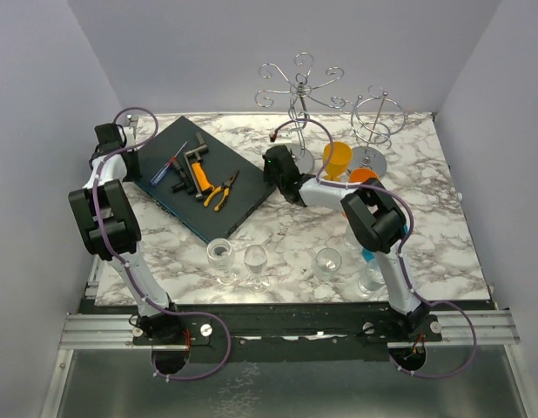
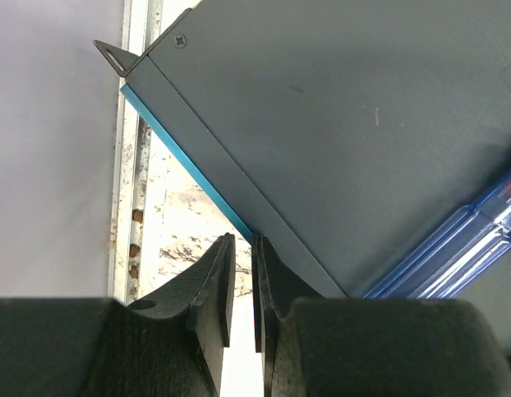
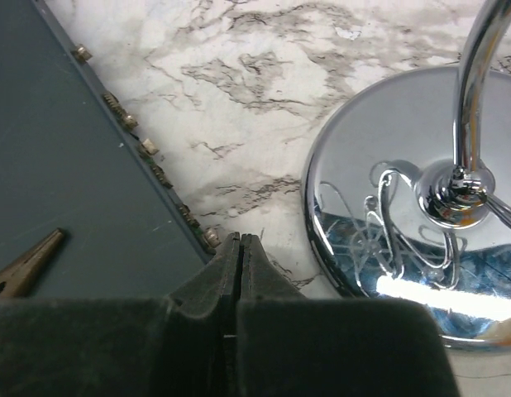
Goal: Place the wine glass upside down on the wine glass rack
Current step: Adjust the distractor at the center of the board.
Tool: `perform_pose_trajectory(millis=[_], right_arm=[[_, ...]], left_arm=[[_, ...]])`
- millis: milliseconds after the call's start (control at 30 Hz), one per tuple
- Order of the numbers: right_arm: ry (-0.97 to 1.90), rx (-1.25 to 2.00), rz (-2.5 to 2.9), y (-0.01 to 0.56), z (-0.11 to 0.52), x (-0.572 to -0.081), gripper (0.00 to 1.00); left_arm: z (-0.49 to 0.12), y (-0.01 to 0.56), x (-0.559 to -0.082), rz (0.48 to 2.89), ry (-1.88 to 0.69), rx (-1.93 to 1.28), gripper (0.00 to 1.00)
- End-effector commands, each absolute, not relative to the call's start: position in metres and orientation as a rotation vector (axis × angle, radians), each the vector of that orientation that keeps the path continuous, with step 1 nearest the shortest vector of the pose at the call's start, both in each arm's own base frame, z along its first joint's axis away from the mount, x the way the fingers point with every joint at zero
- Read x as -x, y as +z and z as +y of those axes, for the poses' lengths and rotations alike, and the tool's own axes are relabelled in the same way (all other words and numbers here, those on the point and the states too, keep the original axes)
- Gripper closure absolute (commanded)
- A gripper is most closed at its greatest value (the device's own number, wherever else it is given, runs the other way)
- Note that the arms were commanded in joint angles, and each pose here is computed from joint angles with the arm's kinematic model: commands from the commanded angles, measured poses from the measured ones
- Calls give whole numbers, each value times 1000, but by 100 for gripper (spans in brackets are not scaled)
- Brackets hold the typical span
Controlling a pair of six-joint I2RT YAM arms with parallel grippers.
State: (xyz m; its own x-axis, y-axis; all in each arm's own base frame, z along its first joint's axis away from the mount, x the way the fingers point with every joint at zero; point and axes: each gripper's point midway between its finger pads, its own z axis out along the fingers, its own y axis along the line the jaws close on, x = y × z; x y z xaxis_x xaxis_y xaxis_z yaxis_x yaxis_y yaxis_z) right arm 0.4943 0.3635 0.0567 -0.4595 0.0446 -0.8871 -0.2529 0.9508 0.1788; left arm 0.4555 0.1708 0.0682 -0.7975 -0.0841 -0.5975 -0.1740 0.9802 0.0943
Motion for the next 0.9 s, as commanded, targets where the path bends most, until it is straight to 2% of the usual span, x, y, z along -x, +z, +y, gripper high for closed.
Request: perform_pose_trajectory(millis=[0, 233, 400, 700, 867], right_arm=[[457, 372, 2319, -25, 398, -400, 100], [482, 382, 2356, -35, 398, -390, 100], [533, 399, 2397, -44, 402, -380, 100], [709, 475, 2456, -45, 417, -350, 100], [838, 516, 2490, -46, 429, -324, 100]], left_arm=[[175, 14, -399, 2721, 260, 247, 80], [198, 2, -380, 2737, 368, 347, 81], [198, -13, -396, 2724, 335, 387, 81], [179, -8, -434, 2645, 153, 398, 81], [168, -6, -437, 2636, 67, 383, 80]])
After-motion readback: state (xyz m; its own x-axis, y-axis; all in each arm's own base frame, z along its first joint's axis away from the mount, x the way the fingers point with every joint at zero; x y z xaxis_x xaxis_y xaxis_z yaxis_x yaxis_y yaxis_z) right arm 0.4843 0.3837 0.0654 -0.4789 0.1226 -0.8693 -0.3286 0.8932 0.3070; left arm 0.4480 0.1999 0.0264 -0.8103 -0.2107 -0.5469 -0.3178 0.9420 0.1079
